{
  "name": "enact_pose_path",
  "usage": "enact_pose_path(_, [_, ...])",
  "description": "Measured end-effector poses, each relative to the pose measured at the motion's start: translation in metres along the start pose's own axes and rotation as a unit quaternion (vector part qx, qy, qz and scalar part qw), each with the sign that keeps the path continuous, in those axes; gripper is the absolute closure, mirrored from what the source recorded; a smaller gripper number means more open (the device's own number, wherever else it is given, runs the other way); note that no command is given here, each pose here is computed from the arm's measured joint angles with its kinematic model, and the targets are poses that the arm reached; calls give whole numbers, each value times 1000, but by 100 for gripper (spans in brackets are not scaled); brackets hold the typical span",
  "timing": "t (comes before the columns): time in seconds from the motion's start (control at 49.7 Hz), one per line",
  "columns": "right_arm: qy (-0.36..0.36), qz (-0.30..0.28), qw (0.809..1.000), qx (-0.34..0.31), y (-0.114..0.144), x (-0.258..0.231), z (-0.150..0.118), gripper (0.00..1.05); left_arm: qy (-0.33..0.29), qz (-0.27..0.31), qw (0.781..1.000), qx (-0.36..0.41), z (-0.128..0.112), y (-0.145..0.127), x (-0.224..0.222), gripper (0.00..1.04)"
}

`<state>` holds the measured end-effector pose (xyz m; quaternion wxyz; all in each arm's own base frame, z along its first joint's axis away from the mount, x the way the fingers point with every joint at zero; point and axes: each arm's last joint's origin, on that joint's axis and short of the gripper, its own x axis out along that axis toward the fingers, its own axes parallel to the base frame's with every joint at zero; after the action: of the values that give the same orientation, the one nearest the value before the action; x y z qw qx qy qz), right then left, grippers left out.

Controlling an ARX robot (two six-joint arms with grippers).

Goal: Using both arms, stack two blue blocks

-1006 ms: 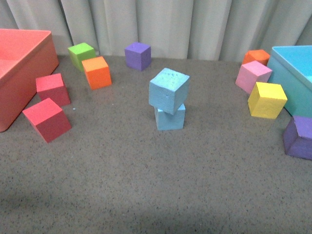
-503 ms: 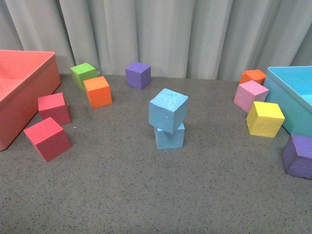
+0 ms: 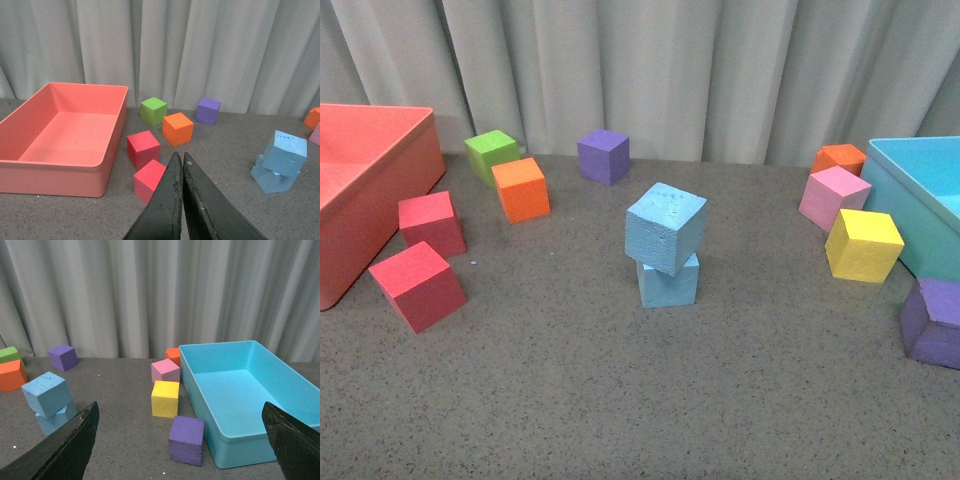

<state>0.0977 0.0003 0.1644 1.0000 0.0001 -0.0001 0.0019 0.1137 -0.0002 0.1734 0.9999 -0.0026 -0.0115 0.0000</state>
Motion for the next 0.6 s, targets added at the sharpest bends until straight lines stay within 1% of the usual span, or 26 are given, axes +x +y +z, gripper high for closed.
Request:
enact_pose_path(0.322, [0, 0, 1000, 0, 0, 0, 0, 10, 1, 0, 1000, 0, -1, 0, -7, 101])
enact_pose_path(0.382, [0, 0, 1000, 0, 0, 0, 0, 10, 16, 0, 1000, 0, -5, 0, -14, 101])
enact_pose_path(0.422, [0, 0, 1000, 0, 0, 0, 0, 10, 5, 0, 1000, 0, -3, 0, -16, 101])
enact_pose_path(0.543, [0, 0, 1000, 0, 0, 0, 0, 10, 4, 0, 1000, 0, -3, 0, -17, 101])
enact_pose_path(0.604, [0, 0, 1000, 0, 0, 0, 0, 10, 4, 0, 1000, 0, -3, 0, -17, 89])
